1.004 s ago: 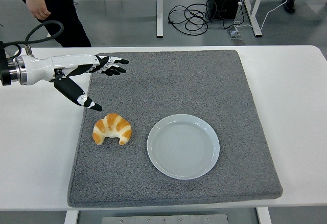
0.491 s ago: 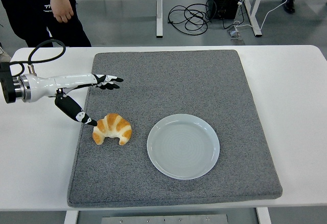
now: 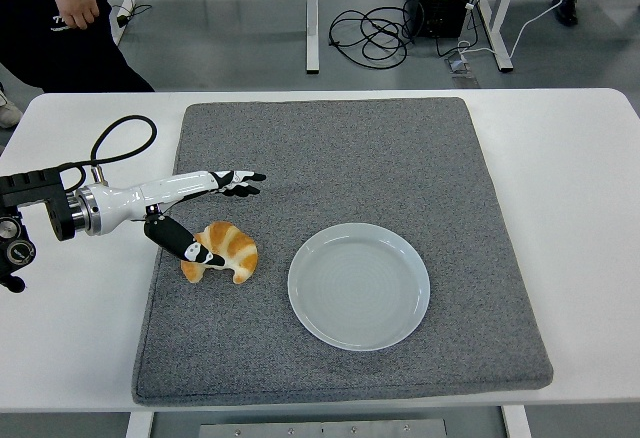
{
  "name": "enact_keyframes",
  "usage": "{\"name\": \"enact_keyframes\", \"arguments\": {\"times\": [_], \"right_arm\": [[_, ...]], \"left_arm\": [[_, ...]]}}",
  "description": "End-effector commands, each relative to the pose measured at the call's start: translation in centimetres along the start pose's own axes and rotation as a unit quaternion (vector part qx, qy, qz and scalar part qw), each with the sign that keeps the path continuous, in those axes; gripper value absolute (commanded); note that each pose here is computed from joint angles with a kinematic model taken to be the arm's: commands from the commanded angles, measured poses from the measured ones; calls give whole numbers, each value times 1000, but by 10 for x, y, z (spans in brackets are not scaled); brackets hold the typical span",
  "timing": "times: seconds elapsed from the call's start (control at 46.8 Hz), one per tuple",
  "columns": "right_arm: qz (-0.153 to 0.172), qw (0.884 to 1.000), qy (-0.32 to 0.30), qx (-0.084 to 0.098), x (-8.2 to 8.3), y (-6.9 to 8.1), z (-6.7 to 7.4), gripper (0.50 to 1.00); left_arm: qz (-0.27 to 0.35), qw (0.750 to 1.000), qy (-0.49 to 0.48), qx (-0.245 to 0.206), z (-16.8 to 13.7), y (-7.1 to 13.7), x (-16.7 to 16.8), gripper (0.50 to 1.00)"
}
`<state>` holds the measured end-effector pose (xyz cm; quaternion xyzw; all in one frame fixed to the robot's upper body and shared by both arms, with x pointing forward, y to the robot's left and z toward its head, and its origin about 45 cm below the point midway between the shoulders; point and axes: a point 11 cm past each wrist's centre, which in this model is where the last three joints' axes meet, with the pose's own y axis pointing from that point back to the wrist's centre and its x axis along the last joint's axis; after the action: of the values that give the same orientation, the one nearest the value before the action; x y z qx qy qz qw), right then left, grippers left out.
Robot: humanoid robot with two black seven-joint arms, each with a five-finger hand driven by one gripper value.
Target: Place the bread on the plate
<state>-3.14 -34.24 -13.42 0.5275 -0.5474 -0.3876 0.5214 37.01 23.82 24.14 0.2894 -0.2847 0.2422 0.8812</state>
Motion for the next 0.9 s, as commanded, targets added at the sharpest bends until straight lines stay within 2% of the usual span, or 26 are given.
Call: {"name": "enact_keyframes", "arguments": {"times": [0.0,0.15,0.363,0.876], "right_arm": [[0,1000,0,0,0,0,0,1000],[0,1000,0,0,0,0,0,1000],[0,1000,0,0,0,0,0,1000],[0,1000,0,0,0,0,0,1000]], "left_arm": [[-5,1000,0,5,-5,1,-7,928],[-10,1000,-3,15,-13,3,-16,928],[7,1000,-15,17,-15,3,-12,928],[16,1000,-11,14,-25,-7,-17,928]]}}
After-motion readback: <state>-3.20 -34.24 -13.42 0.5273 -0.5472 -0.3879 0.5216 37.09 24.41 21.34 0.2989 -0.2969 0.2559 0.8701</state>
